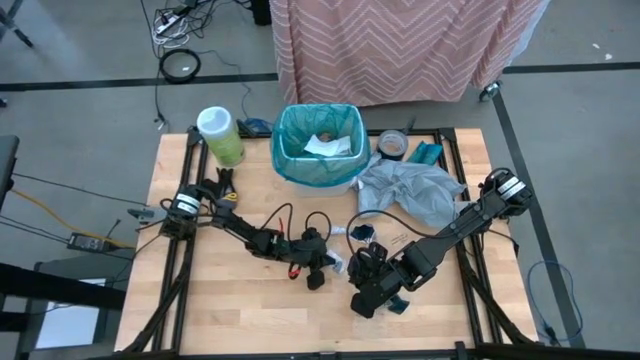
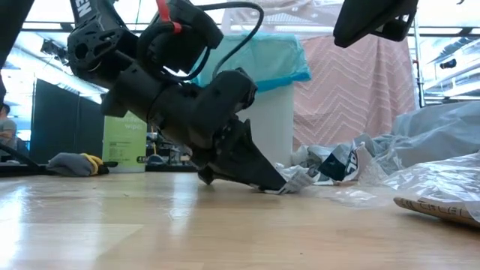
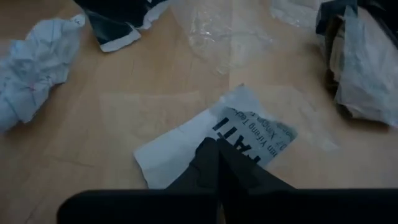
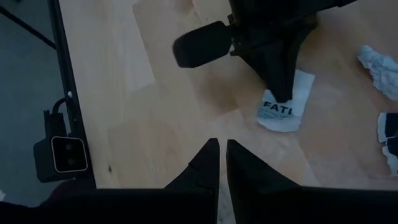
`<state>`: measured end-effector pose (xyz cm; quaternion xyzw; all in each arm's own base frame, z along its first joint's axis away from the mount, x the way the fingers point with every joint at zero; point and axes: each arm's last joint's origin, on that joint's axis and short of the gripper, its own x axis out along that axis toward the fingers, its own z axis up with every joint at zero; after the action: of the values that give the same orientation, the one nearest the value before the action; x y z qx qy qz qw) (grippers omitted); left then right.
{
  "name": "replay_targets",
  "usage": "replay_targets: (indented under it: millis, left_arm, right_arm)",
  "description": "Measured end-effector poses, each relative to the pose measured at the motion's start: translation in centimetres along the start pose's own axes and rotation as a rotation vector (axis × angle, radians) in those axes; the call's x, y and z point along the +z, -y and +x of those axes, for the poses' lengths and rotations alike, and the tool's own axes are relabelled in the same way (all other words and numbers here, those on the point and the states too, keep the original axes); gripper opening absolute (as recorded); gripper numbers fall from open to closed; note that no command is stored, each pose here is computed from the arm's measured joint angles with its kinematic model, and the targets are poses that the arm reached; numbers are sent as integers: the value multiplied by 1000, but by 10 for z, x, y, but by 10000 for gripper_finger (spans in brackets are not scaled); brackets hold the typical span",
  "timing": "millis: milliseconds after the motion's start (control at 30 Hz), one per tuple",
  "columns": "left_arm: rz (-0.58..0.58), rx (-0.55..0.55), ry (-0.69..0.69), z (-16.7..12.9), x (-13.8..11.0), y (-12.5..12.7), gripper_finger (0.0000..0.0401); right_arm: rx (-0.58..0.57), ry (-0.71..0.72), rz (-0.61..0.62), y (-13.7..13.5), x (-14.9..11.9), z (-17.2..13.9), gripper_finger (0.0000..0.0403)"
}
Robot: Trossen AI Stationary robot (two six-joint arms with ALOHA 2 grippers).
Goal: Place trash/remove bag and relplace
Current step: Put the white paper into the trash bin
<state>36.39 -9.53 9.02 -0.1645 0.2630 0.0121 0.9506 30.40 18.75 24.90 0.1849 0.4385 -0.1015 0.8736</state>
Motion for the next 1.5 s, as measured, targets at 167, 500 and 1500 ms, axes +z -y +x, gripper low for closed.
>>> replay_targets:
  millis: [167,500,1500]
  left_arm:
    - [-23,8,32,-15,19,6,3]
    - [-30,177,122,-71,71,8,1]
    - [-51,635,842,-235,203,-69,2]
  right_arm:
    - [-5,0,4,1,1,1,20]
    - [-11,1,4,2,2,1,20]
    - [-18,-2,0,8,9,4,20]
